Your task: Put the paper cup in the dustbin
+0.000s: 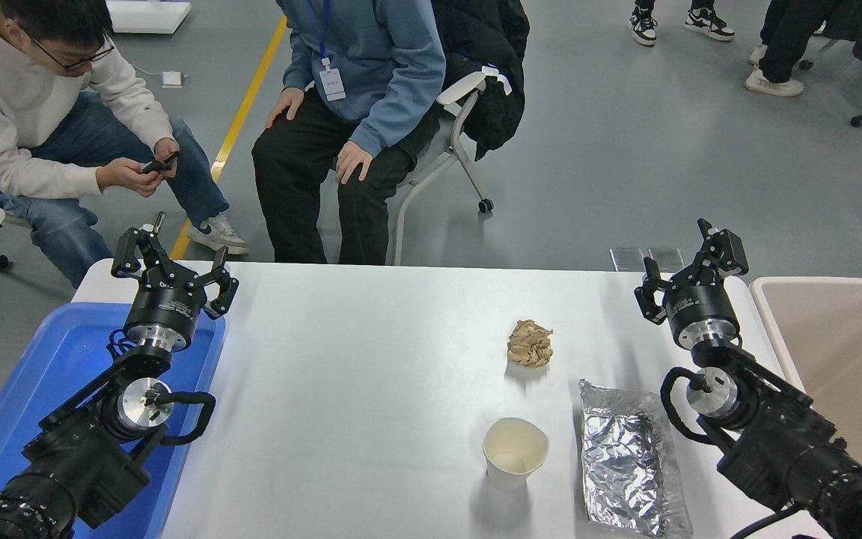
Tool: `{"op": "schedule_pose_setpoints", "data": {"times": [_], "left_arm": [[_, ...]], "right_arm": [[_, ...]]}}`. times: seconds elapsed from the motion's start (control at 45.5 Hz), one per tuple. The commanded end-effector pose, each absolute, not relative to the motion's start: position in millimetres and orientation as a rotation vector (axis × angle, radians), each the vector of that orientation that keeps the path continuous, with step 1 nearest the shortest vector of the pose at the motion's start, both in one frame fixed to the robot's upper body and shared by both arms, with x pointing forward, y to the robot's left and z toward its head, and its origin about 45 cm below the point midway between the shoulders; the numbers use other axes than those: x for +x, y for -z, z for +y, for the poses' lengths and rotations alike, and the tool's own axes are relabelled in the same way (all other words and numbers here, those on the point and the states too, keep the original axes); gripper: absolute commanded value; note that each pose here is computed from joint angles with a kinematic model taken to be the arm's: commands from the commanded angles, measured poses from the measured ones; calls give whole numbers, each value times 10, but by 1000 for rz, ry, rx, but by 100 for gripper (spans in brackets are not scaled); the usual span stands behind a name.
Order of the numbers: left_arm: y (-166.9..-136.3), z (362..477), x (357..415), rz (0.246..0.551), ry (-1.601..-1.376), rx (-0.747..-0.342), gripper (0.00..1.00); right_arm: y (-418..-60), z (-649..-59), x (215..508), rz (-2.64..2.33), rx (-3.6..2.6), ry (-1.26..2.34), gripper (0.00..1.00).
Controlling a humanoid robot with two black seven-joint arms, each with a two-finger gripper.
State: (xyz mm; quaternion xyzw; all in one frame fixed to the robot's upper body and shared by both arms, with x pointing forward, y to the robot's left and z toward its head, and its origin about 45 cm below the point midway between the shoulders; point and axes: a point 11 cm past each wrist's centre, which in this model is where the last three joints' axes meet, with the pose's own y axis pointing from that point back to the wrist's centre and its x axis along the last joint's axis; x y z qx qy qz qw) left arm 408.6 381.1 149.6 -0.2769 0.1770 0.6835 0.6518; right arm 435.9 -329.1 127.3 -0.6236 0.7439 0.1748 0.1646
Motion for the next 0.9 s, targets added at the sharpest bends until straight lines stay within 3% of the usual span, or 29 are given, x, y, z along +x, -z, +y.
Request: {"op": "schedule_pose_setpoints", "data": {"times": [0.0,0.879], "left_arm": [[-1495,3809,4087,403,-1551,-628,100],[-1496,3810,4087,402,-1551,-629,100]], "right_arm": [[-1272,-3296,4358,2121,-1775,-498,100],[-1278,-3292,4358,2114,-1782,-497,100]]}}
